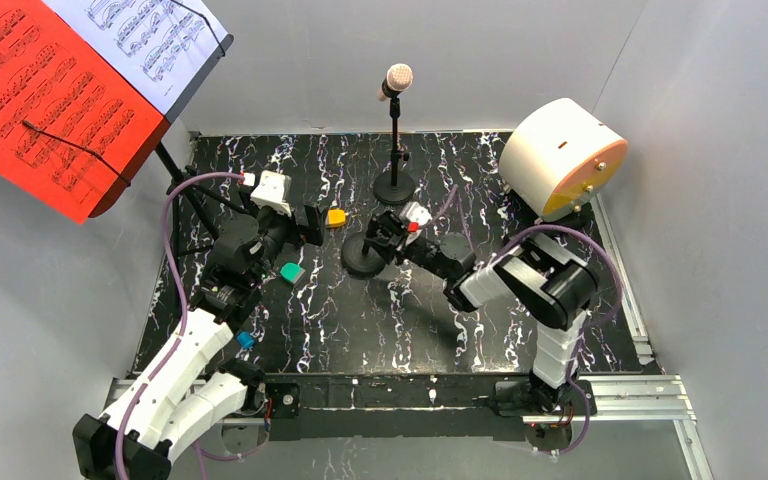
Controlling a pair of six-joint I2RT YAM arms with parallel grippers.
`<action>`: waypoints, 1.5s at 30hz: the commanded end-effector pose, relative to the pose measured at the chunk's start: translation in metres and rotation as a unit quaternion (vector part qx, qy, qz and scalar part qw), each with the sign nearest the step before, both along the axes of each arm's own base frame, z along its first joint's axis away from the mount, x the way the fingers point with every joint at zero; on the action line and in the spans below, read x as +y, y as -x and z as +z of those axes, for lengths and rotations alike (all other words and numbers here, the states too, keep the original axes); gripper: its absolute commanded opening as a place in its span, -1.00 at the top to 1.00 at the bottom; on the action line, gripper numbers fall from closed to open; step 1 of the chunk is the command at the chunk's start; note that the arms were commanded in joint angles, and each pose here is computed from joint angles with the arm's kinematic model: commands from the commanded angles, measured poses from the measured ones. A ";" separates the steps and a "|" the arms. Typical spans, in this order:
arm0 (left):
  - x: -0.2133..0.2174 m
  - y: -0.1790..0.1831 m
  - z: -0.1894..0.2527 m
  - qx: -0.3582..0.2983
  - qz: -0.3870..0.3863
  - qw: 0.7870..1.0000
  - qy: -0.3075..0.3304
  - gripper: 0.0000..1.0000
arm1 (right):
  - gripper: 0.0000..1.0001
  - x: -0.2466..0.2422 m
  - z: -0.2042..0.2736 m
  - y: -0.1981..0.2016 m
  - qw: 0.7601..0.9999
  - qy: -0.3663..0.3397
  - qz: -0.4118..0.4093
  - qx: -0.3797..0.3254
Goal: Pack up the instrument practice props
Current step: Adjust the microphone stand at the center of the board.
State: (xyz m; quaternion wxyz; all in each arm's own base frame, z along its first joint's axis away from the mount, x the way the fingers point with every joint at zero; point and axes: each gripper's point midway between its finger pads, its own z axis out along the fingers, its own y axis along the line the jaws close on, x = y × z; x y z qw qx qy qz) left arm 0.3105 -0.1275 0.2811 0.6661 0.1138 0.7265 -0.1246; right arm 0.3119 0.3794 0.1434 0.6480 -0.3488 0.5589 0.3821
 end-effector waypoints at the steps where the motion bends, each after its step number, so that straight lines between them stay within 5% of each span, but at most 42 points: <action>1: 0.002 0.002 0.007 -0.015 -0.001 1.000 0.006 -0.96 | 0.97 -0.030 0.062 -0.003 0.995 -0.043 -0.051 -0.077; 13: 0.001 0.004 0.008 -0.017 -0.007 1.000 0.008 -0.96 | 0.97 -0.026 0.049 0.001 0.999 -0.014 -0.018 -0.043; 30: 0.002 0.003 0.007 -0.015 -0.003 1.000 0.006 -0.96 | -0.29 -0.005 0.033 -0.022 0.999 -0.019 -0.018 -0.039; 45: 0.002 0.003 0.008 -0.017 -0.004 1.000 0.006 -0.96 | -0.16 -0.010 0.005 -0.023 0.999 -0.025 -0.032 -0.023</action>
